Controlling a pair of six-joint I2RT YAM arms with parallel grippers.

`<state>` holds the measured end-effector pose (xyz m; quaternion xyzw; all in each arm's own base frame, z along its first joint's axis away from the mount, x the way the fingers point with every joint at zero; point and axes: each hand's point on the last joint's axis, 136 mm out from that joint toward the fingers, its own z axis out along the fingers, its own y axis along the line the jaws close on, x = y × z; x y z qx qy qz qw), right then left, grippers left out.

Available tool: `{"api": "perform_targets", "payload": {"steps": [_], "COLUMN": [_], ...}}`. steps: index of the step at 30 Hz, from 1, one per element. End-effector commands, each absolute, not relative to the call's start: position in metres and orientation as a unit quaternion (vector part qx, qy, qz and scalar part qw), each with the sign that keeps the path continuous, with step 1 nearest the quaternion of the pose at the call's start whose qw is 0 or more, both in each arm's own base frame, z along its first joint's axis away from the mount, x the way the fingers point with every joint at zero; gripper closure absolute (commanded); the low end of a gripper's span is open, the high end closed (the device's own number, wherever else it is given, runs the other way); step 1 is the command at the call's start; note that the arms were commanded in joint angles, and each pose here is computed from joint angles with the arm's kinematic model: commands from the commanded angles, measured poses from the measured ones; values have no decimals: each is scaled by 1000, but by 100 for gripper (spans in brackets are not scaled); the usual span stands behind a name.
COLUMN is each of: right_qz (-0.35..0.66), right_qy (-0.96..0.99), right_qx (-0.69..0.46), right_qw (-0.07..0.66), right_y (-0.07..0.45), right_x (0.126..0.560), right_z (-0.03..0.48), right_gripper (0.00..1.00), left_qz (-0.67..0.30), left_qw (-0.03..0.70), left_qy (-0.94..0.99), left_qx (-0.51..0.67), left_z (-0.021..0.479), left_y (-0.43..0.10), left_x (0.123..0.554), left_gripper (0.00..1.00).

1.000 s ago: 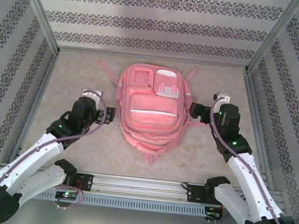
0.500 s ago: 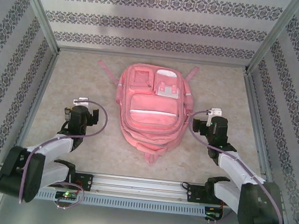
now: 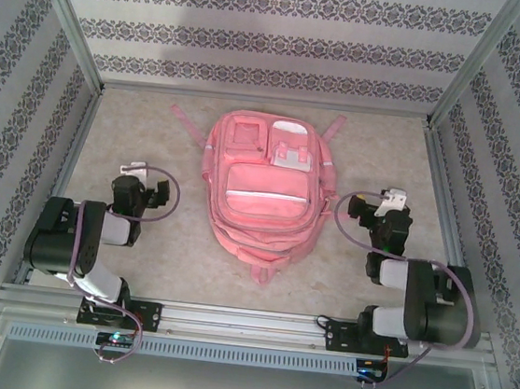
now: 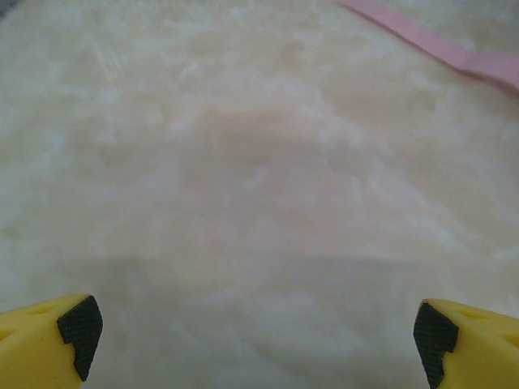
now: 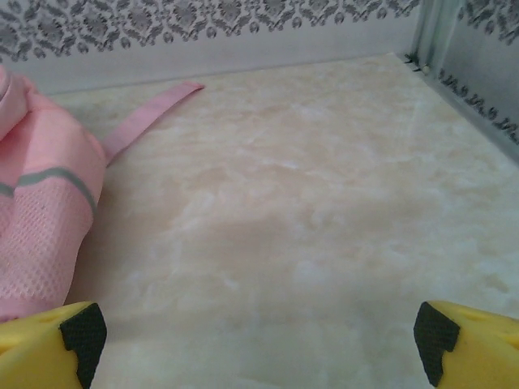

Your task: Pack the student bag

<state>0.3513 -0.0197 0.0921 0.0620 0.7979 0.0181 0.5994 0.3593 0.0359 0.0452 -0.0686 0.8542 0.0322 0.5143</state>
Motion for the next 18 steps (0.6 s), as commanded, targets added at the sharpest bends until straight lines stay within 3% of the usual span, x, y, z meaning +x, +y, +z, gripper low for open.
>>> {"api": "perform_targets", "payload": {"steps": [1,4,14,18], "right_qz": [54,44,-14,4], "right_qy": [753,819,809,812], "right_qx": [13,3,29,6], "right_qw": [656,573,586,583], "right_y": [-2,4,-5,4], "right_x": [365,397,396,398], "right_z": [115,102,105,104], "right_gripper": [2,2,2,2], "left_qz": [-18,12,71,3], "left_qw": [580,553,560,550], "left_qy": [814,833,822,835], "left_qx": [-28,-15,-77,-3], "left_z": [87,83,86,83], "left_y": [16,10,32,4], "left_x": [385,399,393,400], "left_gripper": [1,0,0,1]}}
